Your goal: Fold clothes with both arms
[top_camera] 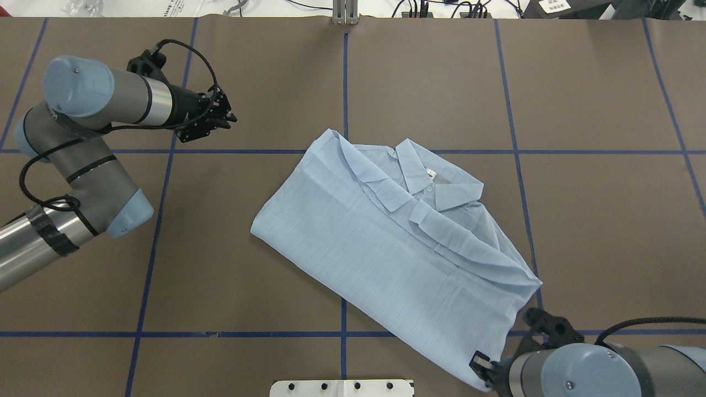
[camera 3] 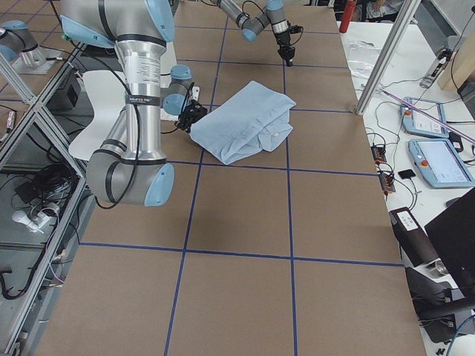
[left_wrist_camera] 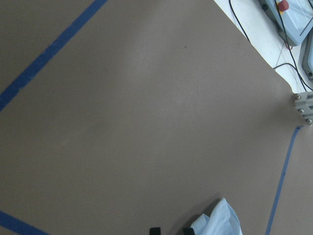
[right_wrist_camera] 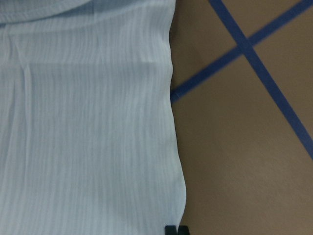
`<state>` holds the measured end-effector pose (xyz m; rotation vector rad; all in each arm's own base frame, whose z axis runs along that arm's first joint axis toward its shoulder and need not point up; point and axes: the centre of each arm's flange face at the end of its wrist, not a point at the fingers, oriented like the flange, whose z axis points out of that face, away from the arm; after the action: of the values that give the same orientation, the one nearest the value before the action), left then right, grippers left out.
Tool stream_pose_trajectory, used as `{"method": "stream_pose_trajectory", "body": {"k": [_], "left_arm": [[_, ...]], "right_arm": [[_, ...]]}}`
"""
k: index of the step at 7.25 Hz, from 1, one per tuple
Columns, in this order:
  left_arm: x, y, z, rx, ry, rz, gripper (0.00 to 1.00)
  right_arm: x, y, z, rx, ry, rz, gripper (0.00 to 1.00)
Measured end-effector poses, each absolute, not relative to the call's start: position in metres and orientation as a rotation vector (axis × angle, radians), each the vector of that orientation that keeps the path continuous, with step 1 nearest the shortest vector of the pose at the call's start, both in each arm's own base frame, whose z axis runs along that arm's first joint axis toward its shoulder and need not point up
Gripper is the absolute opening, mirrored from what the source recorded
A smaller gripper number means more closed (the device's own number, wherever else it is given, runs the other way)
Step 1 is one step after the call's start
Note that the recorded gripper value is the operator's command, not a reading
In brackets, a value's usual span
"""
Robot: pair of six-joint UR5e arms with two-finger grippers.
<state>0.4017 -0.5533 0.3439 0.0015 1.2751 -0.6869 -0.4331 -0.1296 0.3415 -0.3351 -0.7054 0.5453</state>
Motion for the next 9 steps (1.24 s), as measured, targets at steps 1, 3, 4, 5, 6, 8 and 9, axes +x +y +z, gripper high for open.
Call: {"method": "stream_pose_trajectory", "body": {"k": [1,3,4,5,6,8,9], "left_arm": [[0.408,-0.53,0.34,-0.036,1.292,-0.678,0.29],[0.419,-0.471,0.334,-0.132,1.321,-0.663,0.37],[0.426,-0.438,0.333,-0.179,1.326,-0.649,0.42],[0.432,-0.411,0.335,-0.219,1.324,-0.644,0.44],[0.441,-0.389,0.339,-0.253,1.314,-0.656,0.45],[0.479,-0.35,0.341,-0.29,1.279,-0.666,0.45],[0.492,-0.341,0.339,-0.296,1.258,-0.665,0.45]], "right_arm": [[-0.432,-0.108,0.341,-0.406,-0.673,0.497,1.0],[-0.431,-0.098,0.339,-0.46,-0.65,0.513,1.0],[-0.425,-0.123,0.331,-0.453,-0.681,0.572,1.0],[-0.417,-0.163,0.312,-0.437,-0.748,0.651,1.0],[-0.403,-0.214,0.287,-0.411,-0.832,0.742,1.0],[-0.371,-0.285,0.267,-0.327,-0.922,0.826,1.0],[-0.364,-0.303,0.264,-0.277,-0.943,0.8,1.0]]}}
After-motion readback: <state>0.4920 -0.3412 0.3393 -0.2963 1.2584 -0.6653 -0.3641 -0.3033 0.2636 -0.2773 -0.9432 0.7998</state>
